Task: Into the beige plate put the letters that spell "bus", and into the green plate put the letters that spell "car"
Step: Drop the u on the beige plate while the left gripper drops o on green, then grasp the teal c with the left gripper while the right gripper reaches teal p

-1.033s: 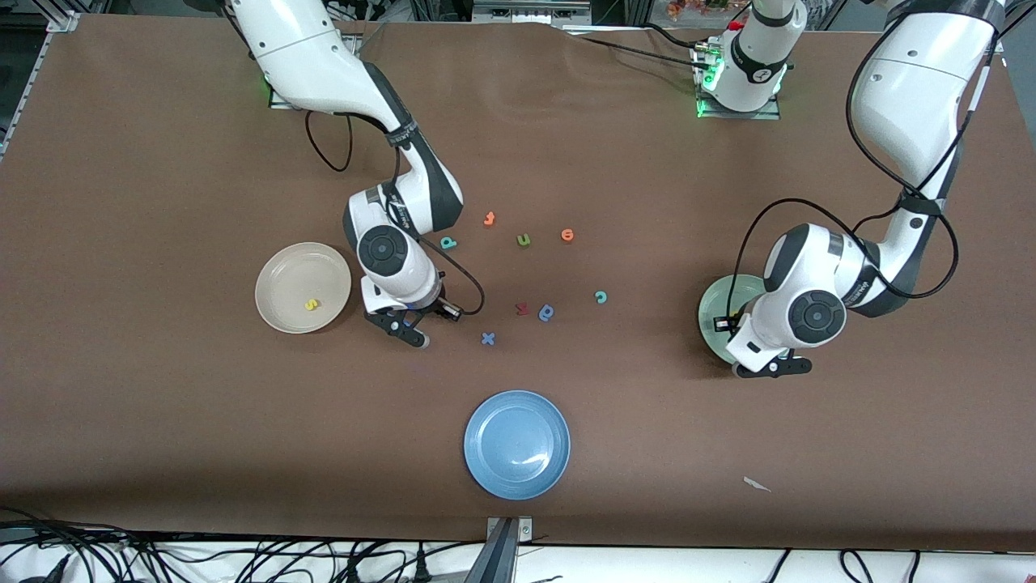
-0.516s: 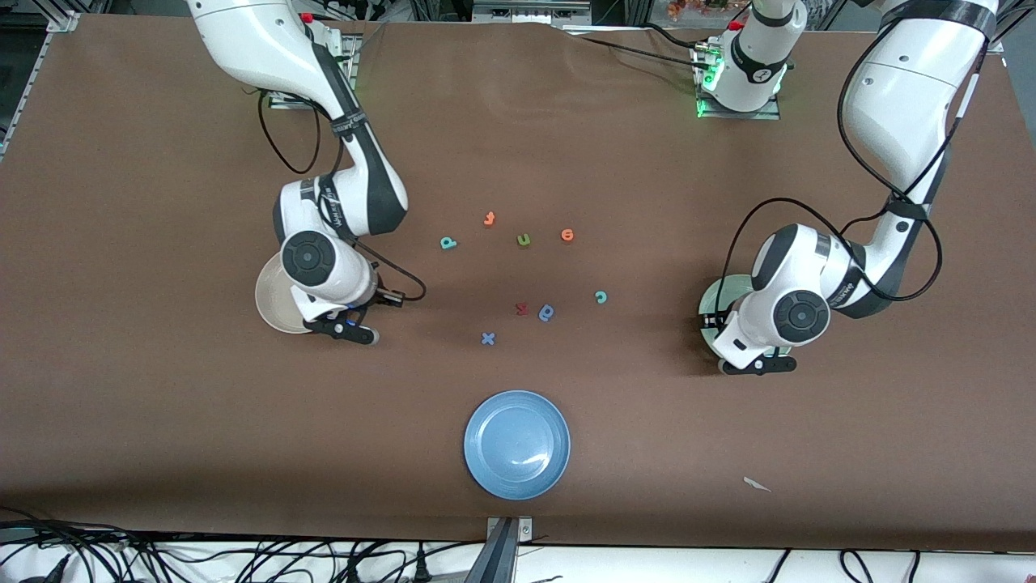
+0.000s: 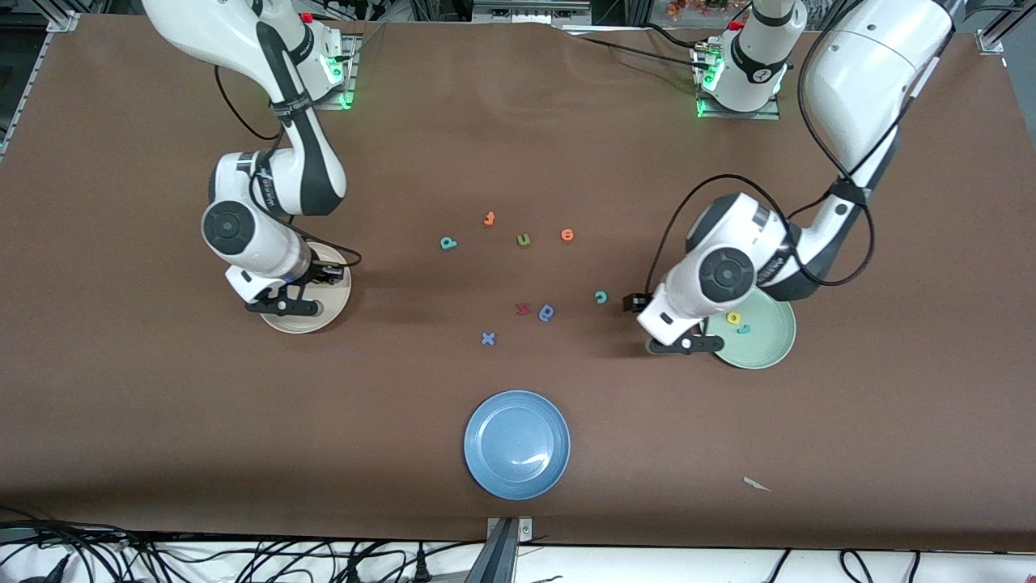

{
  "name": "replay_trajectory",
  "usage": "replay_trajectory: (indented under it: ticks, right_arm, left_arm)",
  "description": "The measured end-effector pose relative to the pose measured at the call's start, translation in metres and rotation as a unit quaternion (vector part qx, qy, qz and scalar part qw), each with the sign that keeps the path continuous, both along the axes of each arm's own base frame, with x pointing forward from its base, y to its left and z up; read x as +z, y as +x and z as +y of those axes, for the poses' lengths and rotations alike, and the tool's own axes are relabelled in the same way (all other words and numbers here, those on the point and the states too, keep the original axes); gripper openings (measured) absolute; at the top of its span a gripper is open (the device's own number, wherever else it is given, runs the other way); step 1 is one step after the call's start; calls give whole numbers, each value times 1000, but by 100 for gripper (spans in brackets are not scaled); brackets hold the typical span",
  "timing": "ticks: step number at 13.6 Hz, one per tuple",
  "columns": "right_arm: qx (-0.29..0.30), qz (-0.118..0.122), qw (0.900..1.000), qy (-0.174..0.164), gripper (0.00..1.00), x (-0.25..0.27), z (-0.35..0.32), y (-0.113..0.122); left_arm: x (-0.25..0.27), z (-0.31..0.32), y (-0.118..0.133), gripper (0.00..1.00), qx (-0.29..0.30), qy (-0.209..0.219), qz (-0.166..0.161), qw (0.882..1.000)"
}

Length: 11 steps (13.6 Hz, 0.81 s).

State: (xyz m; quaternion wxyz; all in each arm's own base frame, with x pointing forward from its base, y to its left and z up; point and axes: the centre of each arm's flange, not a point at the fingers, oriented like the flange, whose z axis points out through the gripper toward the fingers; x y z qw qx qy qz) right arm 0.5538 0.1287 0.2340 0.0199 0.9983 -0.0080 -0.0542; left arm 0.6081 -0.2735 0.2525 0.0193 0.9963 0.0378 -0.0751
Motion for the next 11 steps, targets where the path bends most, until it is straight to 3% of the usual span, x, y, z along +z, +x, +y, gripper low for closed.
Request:
replay_trajectory:
  ticks: [2,3,6,9,11]
  right_arm:
    - [11,-7,1000,-1,32,-6,-13,-5]
    - [11,-7,1000,-2,43,-8,-14,-7]
    - [12,-4,1000,0,71,-2,-11,-4]
    - [8,32,999,7,100,29,5,12]
    - [-43,27,999,6,100,52,16,23]
  left_arm:
    - [-7,-34,-12,93,23,-12,-13,1000]
    - [-14,-45,-17,93,32,-17,-14,999]
    - [-38,-59,-27,68,37,-21,-1,999]
    - [-56,-61,-30,61,39,-20,5,999]
    - [-66,-64,-33,61,45,-23,8,999]
